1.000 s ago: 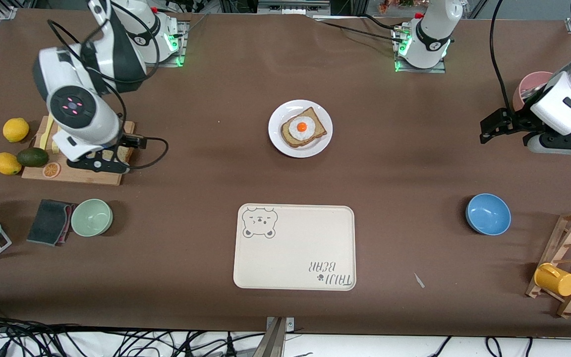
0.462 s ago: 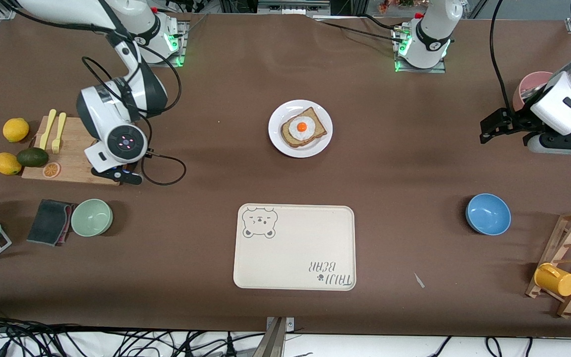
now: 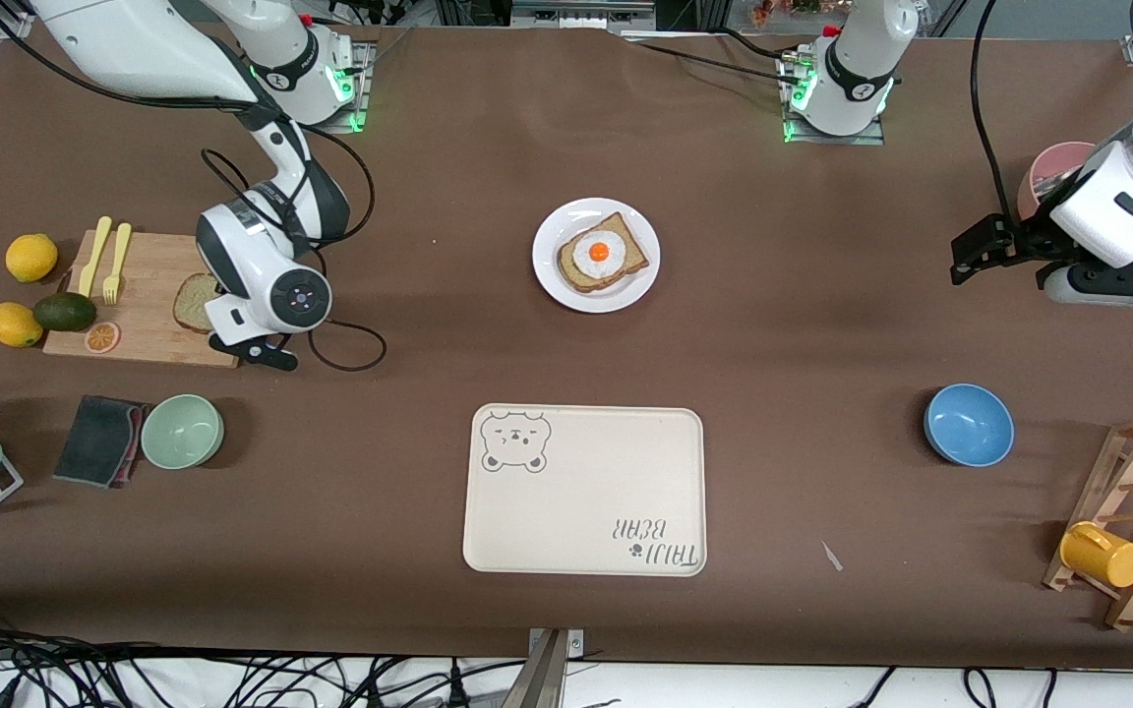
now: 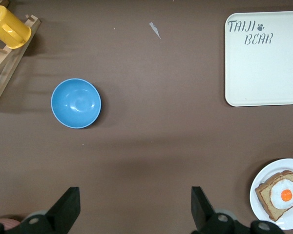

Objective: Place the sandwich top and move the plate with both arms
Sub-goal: 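Reach the right gripper down to the bread slice on the cutting board, then grasp the bread slice edge with the right gripper and lift it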

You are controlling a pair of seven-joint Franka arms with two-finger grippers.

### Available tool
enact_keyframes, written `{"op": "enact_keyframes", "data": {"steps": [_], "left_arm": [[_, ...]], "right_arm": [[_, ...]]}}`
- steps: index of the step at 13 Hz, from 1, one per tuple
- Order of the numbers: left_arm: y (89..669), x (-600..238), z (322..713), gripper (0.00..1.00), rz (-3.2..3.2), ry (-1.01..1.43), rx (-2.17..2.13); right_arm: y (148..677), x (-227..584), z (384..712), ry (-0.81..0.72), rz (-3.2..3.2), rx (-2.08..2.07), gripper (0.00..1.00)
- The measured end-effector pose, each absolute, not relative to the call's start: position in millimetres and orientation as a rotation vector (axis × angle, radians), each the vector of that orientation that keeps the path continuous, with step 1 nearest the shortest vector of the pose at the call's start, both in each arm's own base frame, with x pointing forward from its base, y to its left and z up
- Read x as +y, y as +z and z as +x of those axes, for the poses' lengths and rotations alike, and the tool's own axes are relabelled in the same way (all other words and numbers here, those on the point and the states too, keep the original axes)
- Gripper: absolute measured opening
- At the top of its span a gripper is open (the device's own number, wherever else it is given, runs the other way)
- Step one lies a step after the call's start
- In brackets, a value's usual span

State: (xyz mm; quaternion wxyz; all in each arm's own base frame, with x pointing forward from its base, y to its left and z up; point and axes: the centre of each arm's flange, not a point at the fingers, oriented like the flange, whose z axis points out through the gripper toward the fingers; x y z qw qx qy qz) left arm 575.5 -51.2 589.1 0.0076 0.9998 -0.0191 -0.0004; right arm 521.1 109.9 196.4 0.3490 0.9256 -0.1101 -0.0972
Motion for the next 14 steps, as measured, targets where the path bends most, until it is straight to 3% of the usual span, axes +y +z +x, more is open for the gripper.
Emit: {"op": "enact_keyframes", "data": {"steps": [3,8,9,14], "left_arm": [[589.1,-52.3,575.4,1.0,3.126,-0.001,-0.063],[589.1,-54.0,575.2,1.0,3.125,-0.001,-0.068],[589.1,-54.1,575.2,1.0,3.125,-0.001,-0.068],[589.1,-54.1,575.2,1.0,3.125,-0.001,-0.068]], "right_arm": [[166.2,106.1,509.4,-0.208,2.342,-0.301,0.57],[153.9,106.7,506.3,-0.206,2.334,-0.332,0.53],[153.6,106.6,506.1,-0.207,2.333,-0.332,0.48],[145.4,106.1,503.1,-0.221,2.327,-0.331,0.47]]}}
